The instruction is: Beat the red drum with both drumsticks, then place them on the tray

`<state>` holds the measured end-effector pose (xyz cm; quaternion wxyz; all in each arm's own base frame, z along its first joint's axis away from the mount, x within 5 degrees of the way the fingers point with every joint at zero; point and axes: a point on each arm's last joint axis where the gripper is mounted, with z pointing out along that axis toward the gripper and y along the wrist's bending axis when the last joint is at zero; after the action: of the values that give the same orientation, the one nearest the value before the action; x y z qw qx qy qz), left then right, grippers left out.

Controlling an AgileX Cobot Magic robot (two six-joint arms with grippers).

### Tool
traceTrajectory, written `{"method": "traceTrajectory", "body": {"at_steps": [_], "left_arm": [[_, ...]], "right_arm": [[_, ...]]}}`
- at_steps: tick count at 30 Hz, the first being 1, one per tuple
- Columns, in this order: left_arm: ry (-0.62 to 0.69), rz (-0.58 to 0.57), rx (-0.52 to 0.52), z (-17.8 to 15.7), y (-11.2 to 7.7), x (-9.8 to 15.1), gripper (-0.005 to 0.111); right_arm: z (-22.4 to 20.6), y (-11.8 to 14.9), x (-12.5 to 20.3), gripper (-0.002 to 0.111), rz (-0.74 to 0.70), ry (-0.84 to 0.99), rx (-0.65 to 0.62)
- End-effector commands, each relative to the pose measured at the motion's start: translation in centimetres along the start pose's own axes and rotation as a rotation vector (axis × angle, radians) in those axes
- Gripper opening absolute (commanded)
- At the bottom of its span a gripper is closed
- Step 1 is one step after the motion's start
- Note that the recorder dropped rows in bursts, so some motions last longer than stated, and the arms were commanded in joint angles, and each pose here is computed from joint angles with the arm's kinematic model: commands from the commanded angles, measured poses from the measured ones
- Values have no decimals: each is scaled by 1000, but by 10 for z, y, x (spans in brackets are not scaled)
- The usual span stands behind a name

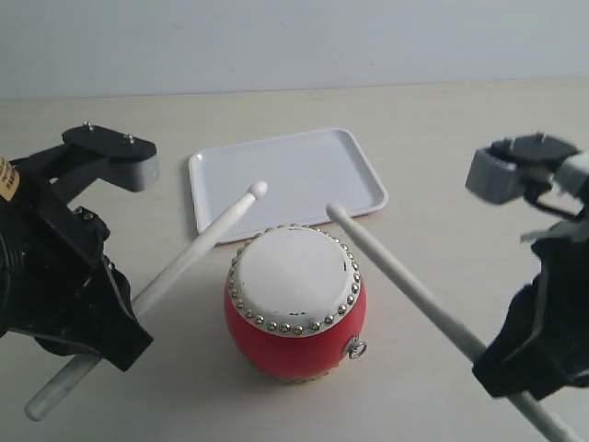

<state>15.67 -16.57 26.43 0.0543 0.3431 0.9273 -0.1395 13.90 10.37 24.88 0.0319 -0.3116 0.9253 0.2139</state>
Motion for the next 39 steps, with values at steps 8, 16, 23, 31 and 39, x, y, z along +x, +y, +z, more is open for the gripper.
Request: {"method": "traceTrajectory", "body": {"at_steps": [8,16,23,31,39], "left_arm": [[-103,45,-11,-16,-4,-15,0],[350,-50,-7,77,16,13,0],[358,-42,1,67,13,-1,0],[105,13,23,-2,-5,-22,0],[105,66,-16,17,4,-15,0]], "right_arm": [[39,-19,-5,0,49,170,-32],[-28,17,-10,0,-53,-102,-42],[1,3,0,0,-11,-68,-28],[74,-26,8,0,62,209,-115],[23,-1,-9,0,4,20,-138]]}}
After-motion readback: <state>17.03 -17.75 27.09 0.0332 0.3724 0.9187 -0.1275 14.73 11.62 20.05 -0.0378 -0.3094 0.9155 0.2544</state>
